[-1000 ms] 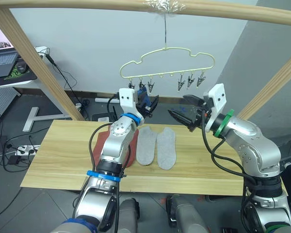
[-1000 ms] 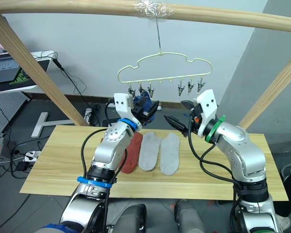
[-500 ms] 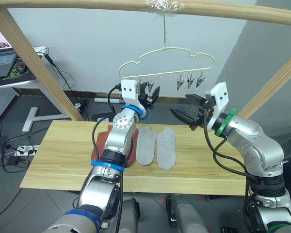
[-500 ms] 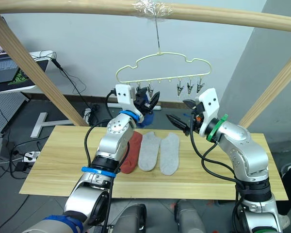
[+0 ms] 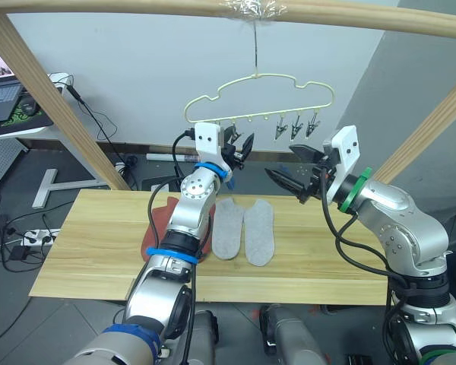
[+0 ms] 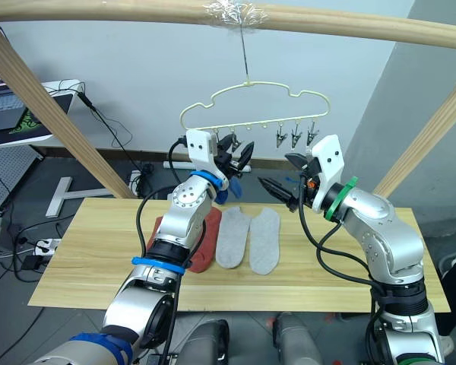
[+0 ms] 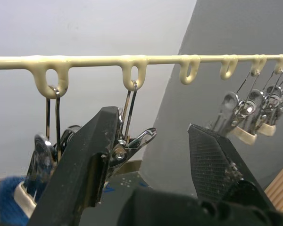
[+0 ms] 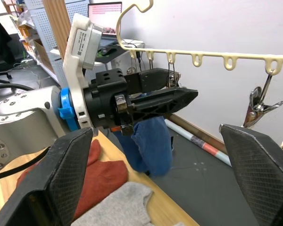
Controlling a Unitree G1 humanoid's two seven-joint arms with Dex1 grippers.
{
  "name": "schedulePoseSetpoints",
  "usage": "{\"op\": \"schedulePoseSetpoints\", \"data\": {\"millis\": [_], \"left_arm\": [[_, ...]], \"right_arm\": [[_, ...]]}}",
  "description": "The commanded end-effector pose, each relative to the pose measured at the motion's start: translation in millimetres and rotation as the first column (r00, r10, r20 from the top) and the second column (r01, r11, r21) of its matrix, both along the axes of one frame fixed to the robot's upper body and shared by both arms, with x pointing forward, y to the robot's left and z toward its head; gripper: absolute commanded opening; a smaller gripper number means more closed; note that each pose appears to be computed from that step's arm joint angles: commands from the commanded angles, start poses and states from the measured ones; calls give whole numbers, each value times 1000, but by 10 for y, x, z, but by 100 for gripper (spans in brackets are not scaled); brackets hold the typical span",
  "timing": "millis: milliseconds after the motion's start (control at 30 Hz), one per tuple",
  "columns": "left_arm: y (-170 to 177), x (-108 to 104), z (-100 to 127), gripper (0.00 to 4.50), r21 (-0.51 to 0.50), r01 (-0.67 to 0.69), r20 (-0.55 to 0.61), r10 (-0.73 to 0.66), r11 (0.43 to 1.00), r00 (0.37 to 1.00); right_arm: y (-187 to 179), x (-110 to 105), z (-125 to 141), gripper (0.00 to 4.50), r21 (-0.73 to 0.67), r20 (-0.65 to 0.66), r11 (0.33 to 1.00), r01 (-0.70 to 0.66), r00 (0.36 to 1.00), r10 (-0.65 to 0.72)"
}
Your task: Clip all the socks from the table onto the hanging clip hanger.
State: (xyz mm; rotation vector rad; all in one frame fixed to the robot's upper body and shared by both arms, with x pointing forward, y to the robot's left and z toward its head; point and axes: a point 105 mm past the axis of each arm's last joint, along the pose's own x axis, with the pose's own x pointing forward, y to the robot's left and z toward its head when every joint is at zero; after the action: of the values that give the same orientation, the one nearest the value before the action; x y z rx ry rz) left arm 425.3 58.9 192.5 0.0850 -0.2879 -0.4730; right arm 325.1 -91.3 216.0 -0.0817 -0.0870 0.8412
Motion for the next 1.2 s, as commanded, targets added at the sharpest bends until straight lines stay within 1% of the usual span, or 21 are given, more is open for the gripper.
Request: {"op": "schedulePoseSetpoints", "data": {"millis": [33,367,867,1033,1133,1200], "left_arm": [[-61,-14,163,269,14,19,65,-20,1000,998],[-43,12,141,269,69,-7,80,1,998,997],[-28,26,177,269,63,-22,95,16,998,995],[5,43,176,269,75,-41,99,33,996,995],[19,45,189,208,74,-46,107,38,996,994],[19,44,190,144,71,-45,107,37,996,994]], "right_arm": [[-12,-57,180,450,7,72,1000,-2,997,2],[-16,-57,187,450,9,71,1000,5,997,-6],[-6,-61,197,450,5,69,1000,-1,998,0],[-6,-54,188,450,3,65,1000,-3,998,3],[-2,-51,188,450,4,64,1000,-6,998,5],[-2,-51,184,450,1,64,1000,-6,998,6]]}}
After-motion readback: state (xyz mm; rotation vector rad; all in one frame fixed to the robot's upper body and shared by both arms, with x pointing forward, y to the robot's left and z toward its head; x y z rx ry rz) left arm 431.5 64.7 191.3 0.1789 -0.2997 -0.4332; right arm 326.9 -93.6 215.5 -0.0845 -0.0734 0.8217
